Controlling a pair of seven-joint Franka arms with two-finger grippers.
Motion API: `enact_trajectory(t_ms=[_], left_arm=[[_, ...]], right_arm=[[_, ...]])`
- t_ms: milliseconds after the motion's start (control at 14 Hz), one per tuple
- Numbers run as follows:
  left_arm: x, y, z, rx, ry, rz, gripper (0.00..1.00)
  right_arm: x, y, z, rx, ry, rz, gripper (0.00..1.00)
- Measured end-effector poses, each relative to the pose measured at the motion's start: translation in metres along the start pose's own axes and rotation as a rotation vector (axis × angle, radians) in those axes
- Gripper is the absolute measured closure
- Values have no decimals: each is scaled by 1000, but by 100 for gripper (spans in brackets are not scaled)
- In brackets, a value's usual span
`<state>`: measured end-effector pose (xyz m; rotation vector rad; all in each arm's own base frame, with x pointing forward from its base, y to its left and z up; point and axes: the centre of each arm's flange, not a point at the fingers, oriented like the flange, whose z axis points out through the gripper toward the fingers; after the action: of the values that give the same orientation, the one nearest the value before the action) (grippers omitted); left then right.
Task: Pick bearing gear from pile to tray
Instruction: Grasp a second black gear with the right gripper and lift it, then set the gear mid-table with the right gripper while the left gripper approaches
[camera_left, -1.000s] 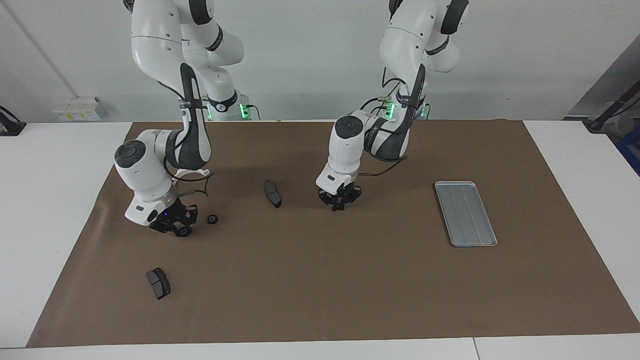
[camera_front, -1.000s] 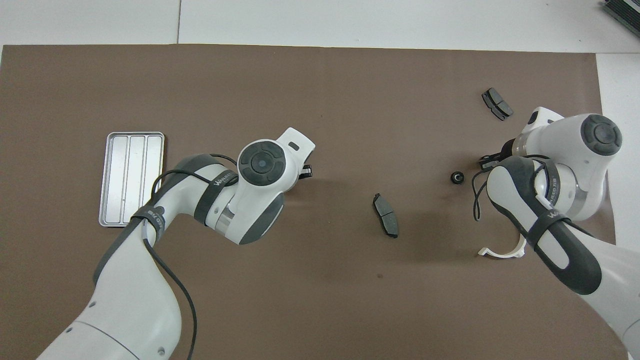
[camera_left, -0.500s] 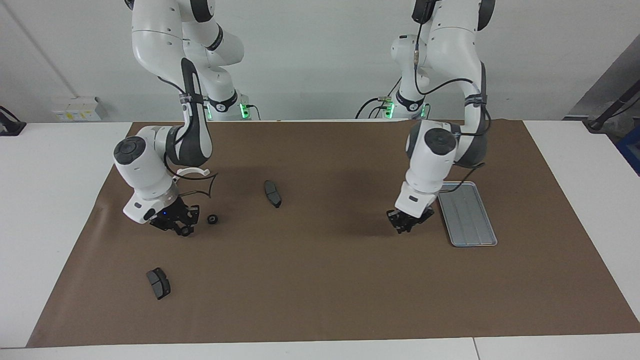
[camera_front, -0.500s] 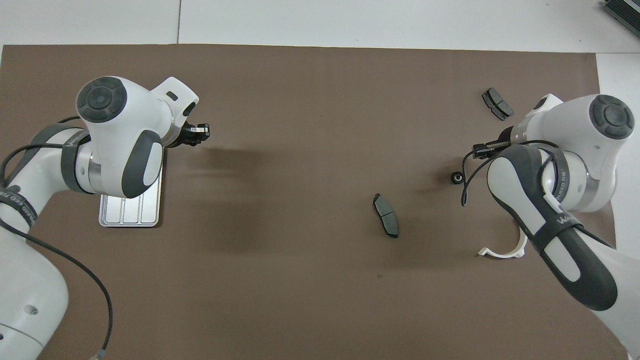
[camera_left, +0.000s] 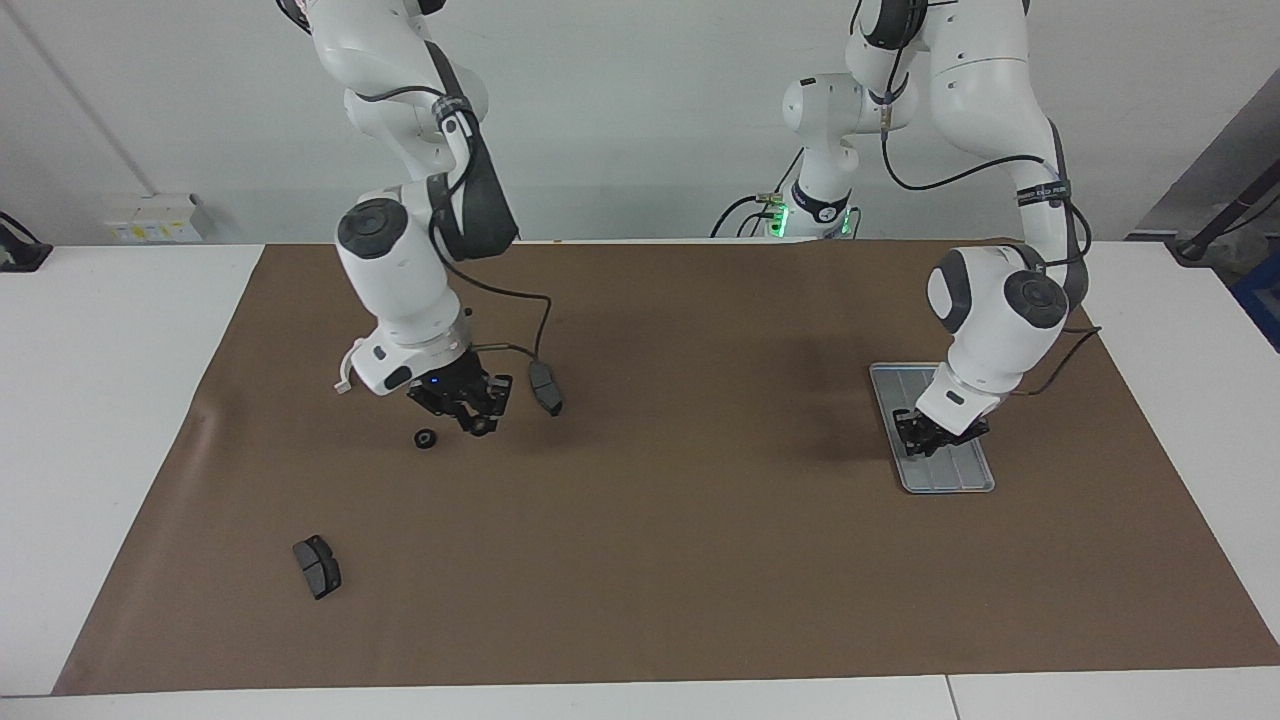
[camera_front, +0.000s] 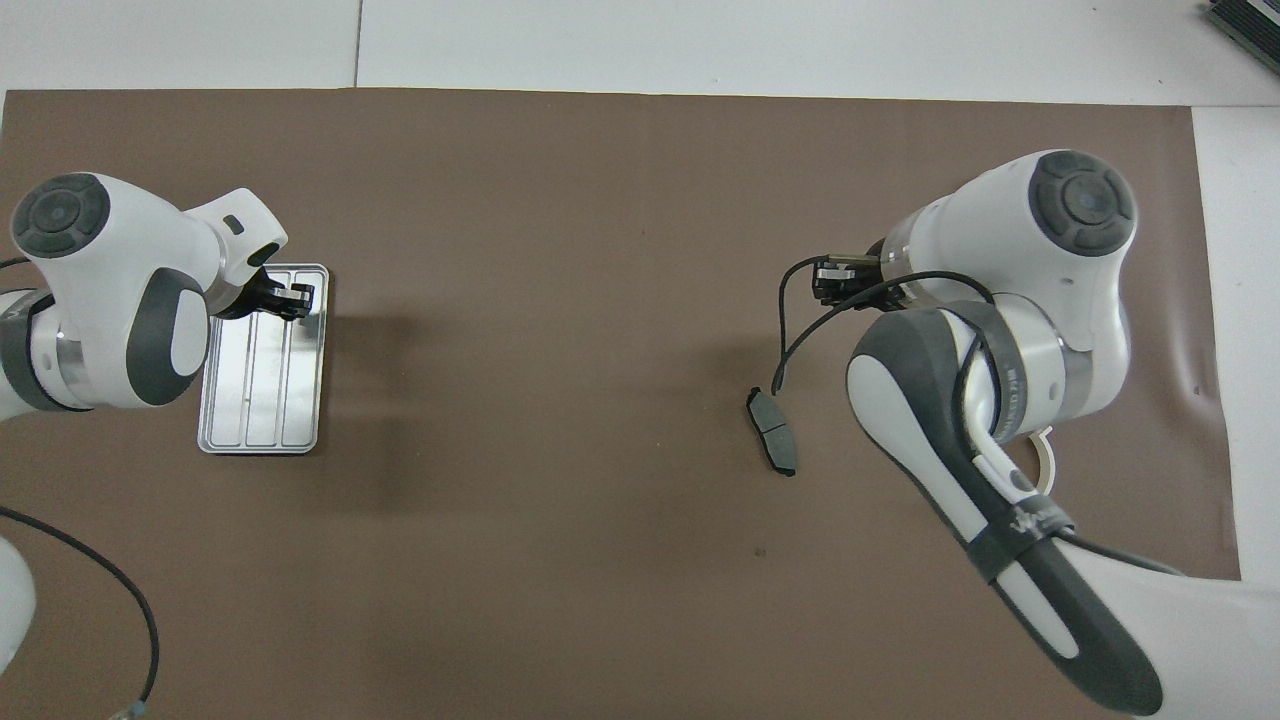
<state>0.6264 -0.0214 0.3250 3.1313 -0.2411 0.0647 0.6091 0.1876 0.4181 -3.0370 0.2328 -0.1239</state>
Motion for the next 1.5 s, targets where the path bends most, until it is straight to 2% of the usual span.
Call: enact_trajectory(t_ms=[214, 286, 357, 571, 714, 1000, 1214, 1500], left_arm=[[-6, 0, 7, 0, 9, 8, 74], [-7, 2, 7, -1, 10, 10, 67], [-7, 3, 6, -1, 12, 12, 57], [-3, 9, -2, -1, 30, 22, 19], [3, 16, -12, -2, 50, 33, 0], [13, 34, -27, -31, 75, 19, 0], [16, 54, -30, -41, 79, -26, 0], [22, 103, -41, -59, 97, -138, 0]], right_arm=[[-36, -72, 3, -18, 20, 63, 65], [-45, -91, 6, -24, 30, 83, 65], [-53, -108, 11, -32, 39, 105, 65], [-72, -148, 37, -56, 49, 170, 65], [-83, -178, 66, -86, 85, 212, 65], [-99, -214, 119, -57, 83, 256, 65], [-95, -216, 125, -28, 89, 259, 65], [-99, -214, 132, -35, 81, 255, 64]])
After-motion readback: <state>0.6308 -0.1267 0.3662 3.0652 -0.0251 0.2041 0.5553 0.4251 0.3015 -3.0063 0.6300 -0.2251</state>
